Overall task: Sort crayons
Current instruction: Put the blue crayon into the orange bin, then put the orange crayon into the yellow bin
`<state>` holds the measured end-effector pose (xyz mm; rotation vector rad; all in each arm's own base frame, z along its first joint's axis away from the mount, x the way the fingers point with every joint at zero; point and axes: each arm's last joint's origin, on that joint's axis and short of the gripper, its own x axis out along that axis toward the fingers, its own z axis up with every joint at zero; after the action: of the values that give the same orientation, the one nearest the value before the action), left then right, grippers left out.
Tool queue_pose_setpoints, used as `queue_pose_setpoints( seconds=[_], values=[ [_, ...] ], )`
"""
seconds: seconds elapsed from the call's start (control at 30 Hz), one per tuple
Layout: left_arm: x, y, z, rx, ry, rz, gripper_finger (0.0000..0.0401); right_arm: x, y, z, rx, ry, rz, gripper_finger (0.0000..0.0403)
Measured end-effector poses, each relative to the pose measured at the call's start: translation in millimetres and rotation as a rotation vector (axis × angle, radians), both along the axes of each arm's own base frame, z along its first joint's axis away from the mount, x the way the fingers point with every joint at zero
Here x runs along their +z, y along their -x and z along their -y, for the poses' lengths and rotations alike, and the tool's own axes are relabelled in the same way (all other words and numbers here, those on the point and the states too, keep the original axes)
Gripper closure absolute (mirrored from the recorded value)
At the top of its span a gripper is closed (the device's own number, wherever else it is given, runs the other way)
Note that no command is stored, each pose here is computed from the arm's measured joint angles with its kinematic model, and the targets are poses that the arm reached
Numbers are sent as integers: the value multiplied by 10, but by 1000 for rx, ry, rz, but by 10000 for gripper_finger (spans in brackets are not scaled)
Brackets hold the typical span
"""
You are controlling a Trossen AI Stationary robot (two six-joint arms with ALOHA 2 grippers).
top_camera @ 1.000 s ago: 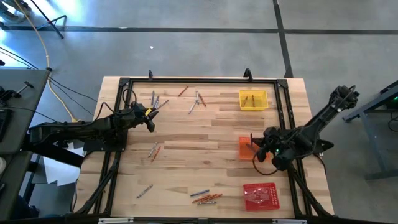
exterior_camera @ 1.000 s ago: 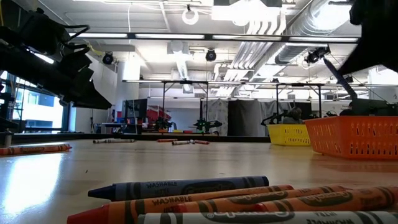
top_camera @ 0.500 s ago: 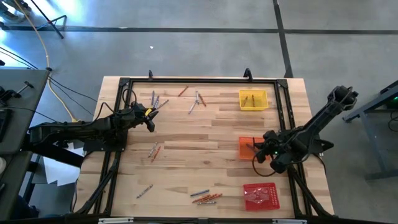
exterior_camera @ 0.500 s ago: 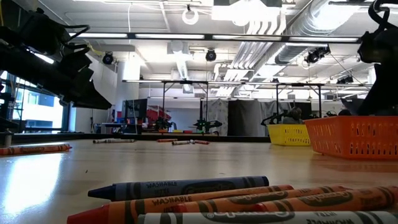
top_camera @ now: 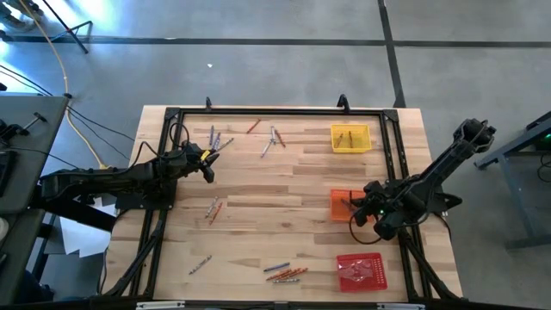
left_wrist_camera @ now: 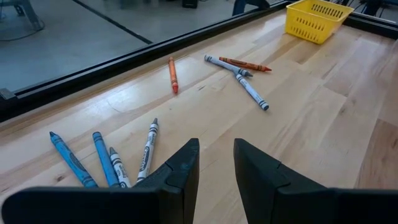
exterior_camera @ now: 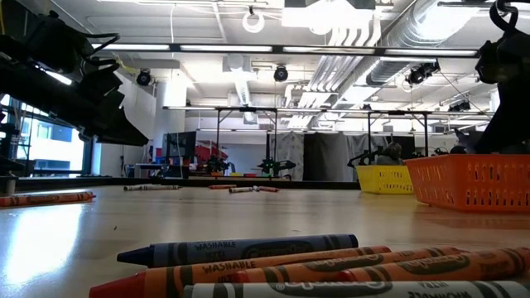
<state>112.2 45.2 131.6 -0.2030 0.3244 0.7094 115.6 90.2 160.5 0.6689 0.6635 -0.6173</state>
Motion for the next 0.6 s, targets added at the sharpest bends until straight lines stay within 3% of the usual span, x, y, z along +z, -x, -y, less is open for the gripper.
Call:
queue_pose_setpoints(
  seconds=[0.6],
  values=[
    [0, 0, 0, 0, 0, 0, 314, -2, -7, -19, 8, -44, -12, 402]
  ],
)
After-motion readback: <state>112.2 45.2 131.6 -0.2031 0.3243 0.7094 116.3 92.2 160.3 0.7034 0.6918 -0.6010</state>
